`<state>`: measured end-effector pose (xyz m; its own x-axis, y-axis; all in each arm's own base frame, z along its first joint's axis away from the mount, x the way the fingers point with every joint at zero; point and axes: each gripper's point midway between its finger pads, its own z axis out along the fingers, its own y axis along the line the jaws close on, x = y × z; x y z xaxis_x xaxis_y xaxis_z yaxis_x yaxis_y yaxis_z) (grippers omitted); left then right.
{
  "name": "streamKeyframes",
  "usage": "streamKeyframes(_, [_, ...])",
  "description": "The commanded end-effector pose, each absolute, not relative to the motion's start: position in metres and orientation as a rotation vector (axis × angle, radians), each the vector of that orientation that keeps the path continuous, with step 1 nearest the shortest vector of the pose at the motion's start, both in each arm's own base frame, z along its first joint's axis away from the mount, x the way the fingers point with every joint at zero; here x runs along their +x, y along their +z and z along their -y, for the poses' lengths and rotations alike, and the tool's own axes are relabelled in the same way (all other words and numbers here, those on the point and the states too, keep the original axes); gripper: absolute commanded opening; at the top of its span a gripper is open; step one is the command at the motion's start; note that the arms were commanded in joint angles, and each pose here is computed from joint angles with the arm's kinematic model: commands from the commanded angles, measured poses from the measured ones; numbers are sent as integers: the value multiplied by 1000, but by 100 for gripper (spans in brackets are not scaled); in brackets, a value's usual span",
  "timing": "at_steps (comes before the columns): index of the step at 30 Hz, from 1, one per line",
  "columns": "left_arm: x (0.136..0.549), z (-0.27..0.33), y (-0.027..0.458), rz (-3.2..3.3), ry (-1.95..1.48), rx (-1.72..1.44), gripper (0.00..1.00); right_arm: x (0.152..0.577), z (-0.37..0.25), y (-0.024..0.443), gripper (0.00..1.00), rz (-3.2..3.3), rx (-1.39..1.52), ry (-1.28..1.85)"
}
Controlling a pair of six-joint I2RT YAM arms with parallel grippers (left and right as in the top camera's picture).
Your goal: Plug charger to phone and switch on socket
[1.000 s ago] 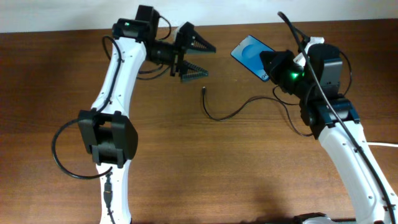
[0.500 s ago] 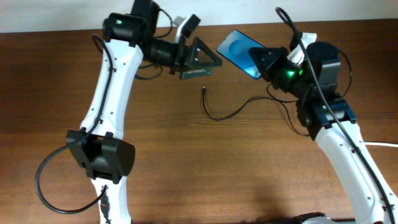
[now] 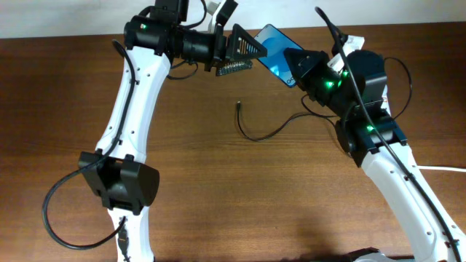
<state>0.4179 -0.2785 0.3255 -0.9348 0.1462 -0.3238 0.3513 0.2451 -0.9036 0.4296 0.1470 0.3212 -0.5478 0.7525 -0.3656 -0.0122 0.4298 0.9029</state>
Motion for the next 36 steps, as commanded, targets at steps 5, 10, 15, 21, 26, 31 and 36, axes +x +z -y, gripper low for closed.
streamKeyframes(5, [444, 251, 310, -2343, -1837, 338, 99, 437, -124, 338, 4, -1816, 670, 1163])
streamKeyframes(10, [451, 222, 307, -2310, -1856, 298, 100, 438, -118, 337, 4, -1815, 676, 1162])
streamKeyframes(15, [448, 218, 277, -2314, -1996, 230, 99, 438, -118, 336, 4, -1820, 680, 1161])
streamKeyframes(21, [452, 237, 275, -2282, -2011, 298, 100, 449, -134, 320, 4, -1837, 742, 1227])
streamKeyframes(26, [470, 241, 276, -2343, -1979, 151, 100, 460, -160, 323, 4, -1762, 789, 1265])
streamKeyframes(31, [484, 256, 276, -2390, -1937, 14, 99, 465, -178, 312, 4, -1703, 899, 1220])
streamKeyframes(36, [483, 276, 284, -2412, -1994, -58, 96, 472, -188, 313, 4, -1652, 929, 1267])
